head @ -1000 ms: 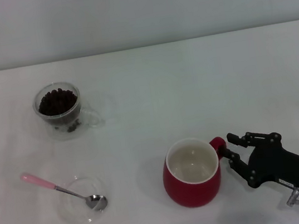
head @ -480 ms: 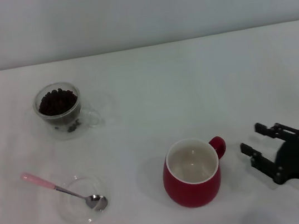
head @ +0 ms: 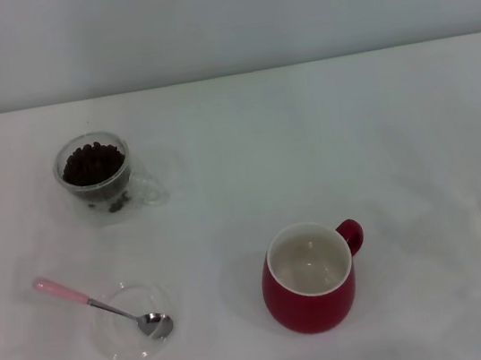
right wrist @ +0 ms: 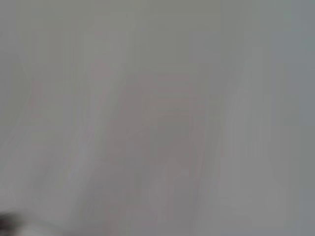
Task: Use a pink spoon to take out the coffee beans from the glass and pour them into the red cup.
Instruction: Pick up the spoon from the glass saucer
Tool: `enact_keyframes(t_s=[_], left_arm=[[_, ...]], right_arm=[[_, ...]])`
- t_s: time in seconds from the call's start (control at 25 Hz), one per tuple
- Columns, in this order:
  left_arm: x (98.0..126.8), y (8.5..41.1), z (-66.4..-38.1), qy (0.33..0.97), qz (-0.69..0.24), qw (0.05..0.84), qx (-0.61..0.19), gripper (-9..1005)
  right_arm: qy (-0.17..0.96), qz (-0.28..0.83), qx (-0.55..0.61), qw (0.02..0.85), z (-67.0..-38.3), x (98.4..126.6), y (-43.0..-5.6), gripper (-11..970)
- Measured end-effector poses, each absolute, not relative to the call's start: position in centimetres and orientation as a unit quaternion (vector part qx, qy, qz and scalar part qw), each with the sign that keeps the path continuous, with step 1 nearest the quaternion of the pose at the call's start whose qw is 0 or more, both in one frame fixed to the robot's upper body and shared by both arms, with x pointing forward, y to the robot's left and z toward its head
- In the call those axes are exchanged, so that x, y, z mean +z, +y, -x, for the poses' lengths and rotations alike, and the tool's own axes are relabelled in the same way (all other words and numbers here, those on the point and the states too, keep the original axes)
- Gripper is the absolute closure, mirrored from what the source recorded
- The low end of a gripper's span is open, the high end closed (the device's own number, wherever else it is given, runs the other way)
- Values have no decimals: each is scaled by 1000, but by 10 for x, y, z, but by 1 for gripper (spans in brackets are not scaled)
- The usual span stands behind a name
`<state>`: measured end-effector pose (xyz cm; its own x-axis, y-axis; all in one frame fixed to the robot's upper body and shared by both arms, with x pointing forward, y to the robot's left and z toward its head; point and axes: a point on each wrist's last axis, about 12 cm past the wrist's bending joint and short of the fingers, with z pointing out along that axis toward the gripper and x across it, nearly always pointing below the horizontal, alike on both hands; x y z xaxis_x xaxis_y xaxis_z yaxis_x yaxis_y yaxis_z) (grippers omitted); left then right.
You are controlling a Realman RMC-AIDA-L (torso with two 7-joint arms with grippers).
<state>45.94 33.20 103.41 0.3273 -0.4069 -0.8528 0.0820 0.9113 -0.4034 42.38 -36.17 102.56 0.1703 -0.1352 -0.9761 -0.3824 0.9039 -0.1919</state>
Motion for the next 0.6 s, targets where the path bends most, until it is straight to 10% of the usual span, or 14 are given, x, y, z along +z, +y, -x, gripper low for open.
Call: enact_keyframes(t_s=[0.6], left_arm=[[991, 284, -415, 603, 334, 595, -413, 291]], right_arm=[[546, 127, -91, 823, -512, 1093, -411, 225]])
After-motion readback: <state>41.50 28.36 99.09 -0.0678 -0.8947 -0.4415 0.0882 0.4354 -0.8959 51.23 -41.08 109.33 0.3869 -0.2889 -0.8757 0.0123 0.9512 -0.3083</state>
